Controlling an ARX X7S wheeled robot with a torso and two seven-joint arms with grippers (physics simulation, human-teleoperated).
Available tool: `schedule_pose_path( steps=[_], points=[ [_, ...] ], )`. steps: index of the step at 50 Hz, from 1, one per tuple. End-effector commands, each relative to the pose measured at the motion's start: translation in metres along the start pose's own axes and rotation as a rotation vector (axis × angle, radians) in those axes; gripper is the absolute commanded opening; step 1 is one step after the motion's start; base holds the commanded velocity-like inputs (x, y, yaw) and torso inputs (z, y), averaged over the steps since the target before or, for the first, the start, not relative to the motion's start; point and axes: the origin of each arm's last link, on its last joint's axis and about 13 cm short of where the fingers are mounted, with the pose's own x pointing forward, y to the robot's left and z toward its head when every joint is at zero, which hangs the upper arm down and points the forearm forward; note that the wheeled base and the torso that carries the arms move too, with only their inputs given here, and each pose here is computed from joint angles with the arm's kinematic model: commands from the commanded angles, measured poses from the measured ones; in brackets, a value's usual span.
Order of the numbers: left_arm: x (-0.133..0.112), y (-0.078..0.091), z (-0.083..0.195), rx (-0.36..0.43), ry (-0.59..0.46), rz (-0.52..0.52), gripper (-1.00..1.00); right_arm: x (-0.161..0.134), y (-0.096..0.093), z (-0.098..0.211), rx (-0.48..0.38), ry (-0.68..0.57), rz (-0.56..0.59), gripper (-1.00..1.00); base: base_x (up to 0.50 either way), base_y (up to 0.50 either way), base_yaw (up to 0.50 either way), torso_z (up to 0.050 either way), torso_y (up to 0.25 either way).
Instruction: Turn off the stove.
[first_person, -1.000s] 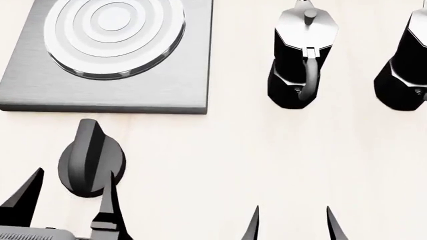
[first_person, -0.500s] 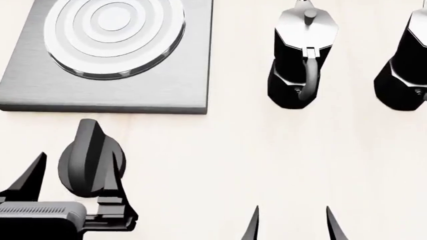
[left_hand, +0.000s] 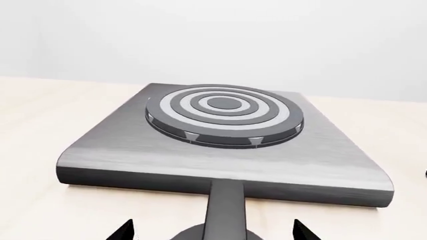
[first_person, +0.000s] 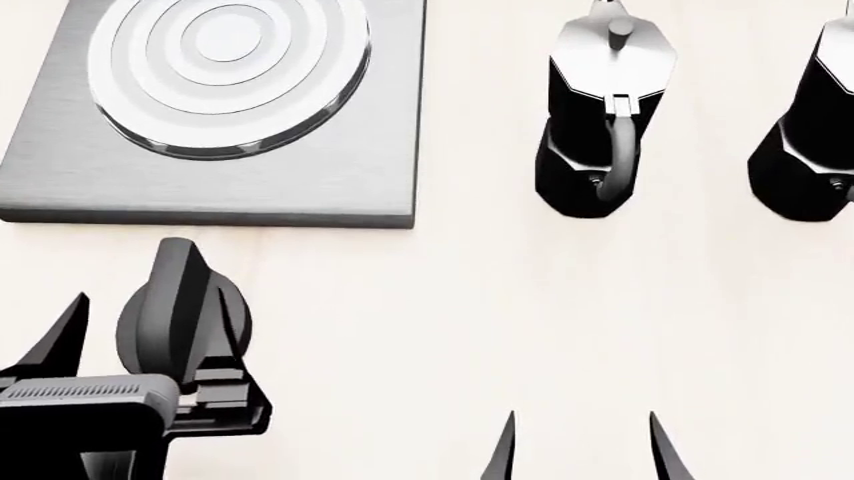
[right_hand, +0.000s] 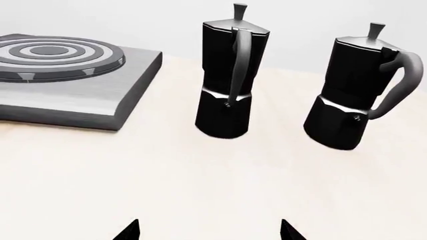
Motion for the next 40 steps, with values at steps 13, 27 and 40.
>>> schedule_pose_path(
  steps=[13,27,40],
  points=[
    [0.003,0.005,-0.007,0.012,0.008,0.019,1.0,0.0,0.0,-0.001,0.0,0.002,0.001,1.0,0.0,0.0,0.0,0.0,0.0],
    [0.008,0.007,-0.012,0.024,0.01,0.029,1.0,0.0,0.0,-0.001,-0.001,0.002,0.002,1.0,0.0,0.0,0.0,0.0,0.0],
    [0.009,0.007,-0.013,0.024,0.013,0.035,1.0,0.0,0.0,-0.001,-0.001,0.004,0.003,1.0,0.0,0.0,0.0,0.0,0.0]
  ],
)
